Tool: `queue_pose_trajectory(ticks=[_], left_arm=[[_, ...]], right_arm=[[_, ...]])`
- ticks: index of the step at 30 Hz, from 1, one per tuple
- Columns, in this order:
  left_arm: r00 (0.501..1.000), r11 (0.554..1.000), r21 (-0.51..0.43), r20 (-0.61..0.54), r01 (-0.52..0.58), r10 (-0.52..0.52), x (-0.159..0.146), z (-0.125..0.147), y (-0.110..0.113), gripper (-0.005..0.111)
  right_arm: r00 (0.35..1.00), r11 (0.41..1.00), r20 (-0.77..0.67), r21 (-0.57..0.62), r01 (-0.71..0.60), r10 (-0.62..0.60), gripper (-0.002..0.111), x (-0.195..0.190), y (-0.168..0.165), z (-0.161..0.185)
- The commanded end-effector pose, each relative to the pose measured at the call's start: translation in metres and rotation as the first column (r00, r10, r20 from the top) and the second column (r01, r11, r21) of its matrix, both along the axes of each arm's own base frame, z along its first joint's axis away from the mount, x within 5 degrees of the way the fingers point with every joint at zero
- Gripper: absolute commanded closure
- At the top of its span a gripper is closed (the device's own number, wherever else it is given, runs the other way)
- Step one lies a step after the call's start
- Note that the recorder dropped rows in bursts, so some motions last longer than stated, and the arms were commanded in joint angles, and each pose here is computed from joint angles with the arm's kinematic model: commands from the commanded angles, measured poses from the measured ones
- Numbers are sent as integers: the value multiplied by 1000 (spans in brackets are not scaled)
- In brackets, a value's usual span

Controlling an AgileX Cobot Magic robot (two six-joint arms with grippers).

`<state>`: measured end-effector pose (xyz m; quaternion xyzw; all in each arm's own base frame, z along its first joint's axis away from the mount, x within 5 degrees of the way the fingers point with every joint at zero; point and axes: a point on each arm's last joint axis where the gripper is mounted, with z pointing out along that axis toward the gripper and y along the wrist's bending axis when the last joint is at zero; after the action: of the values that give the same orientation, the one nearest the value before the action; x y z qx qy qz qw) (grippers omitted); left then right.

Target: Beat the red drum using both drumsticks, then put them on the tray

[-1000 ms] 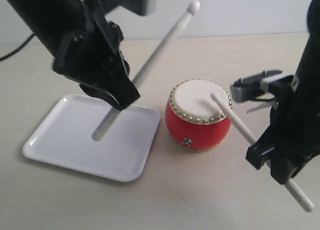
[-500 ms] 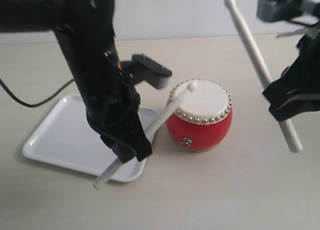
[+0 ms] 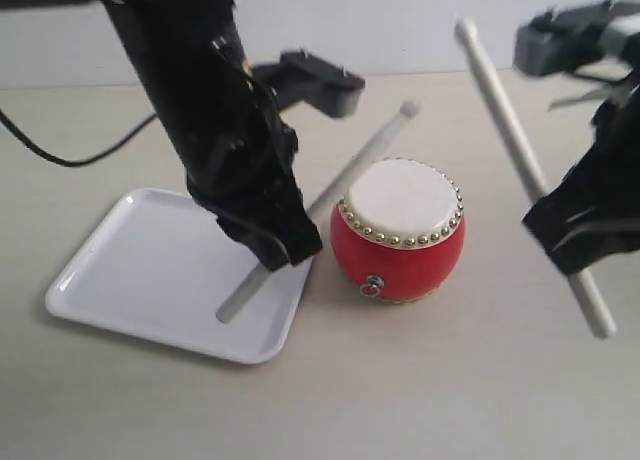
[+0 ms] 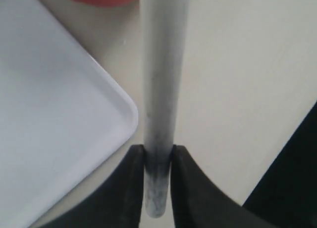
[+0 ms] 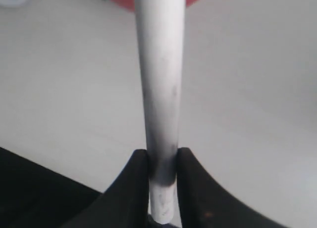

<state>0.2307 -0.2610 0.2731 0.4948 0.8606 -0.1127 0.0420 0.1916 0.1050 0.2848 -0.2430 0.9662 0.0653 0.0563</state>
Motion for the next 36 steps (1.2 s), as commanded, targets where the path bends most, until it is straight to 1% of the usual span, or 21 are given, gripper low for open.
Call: queue_pose_trajectory(ticks=[1, 2, 3, 6, 9, 12, 15, 17, 19, 23, 24, 27, 29, 31, 34, 36], left_arm=[[991, 993, -117, 127, -19, 34, -21, 61, 24, 107], [988, 989, -145, 149, -23, 45, -27, 73, 30, 107], [986, 987, -159, 161, -26, 52, -30, 79, 33, 107], [981, 982, -188, 185, -26, 61, -36, 91, 40, 107], [977, 986, -163, 206, -24, 58, -34, 89, 41, 107], [980, 994, -110, 192, -27, 48, -24, 73, 34, 107], [991, 999, -35, 133, -7, 11, -10, 42, 19, 107], [997, 999, 32, 72, 5, -7, 1, 11, 8, 107], [1000, 996, 89, 14, 19, -21, 10, -18, -1, 107], [995, 979, 198, -100, 44, -25, 22, -77, -13, 107], [992, 975, 218, -121, 49, -23, 23, -88, -15, 107], [988, 967, 247, -152, 57, -19, 25, -104, -16, 107], [988, 967, 248, -151, 57, -20, 25, -104, -16, 107], [991, 971, 233, -130, 49, -19, 24, -94, -15, 107], [997, 984, 177, -75, 30, -17, 20, -64, -11, 107], [1000, 993, 118, -23, 14, -11, 14, -35, -6, 107]], right_arm=[[973, 996, -230, -83, -35, 16, 108, 18, 10, -59], [960, 994, -281, -97, -46, 17, 108, 22, 13, -73], [948, 993, -317, -103, -60, 24, 108, 25, 15, -82], [929, 990, -368, -124, -70, 19, 108, 29, 17, -97], [936, 991, -351, -118, -68, 23, 108, 28, 17, -92], [963, 995, -268, -82, -56, 32, 108, 21, 13, -69], [990, 999, -141, -29, -35, 30, 108, 7, 6, -35], [999, 1000, -43, 15, -15, 16, 108, -6, -1, -11], [999, 998, 47, 61, -1, -1, 108, -21, -8, 11], [985, 992, 168, 126, 5, -26, 108, -45, -19, 36], [981, 991, 190, 137, 2, -28, 108, -50, -22, 40], [973, 988, 227, 157, -1, -35, 108, -58, -26, 47], [972, 987, 233, 160, -2, -35, 108, -59, -26, 49], [972, 987, 233, 160, -2, -35, 108, -59, -26, 49], [975, 988, 221, 154, 0, -34, 108, -56, -25, 46], [980, 989, 197, 146, 4, -33, 108, -52, -22, 42]])
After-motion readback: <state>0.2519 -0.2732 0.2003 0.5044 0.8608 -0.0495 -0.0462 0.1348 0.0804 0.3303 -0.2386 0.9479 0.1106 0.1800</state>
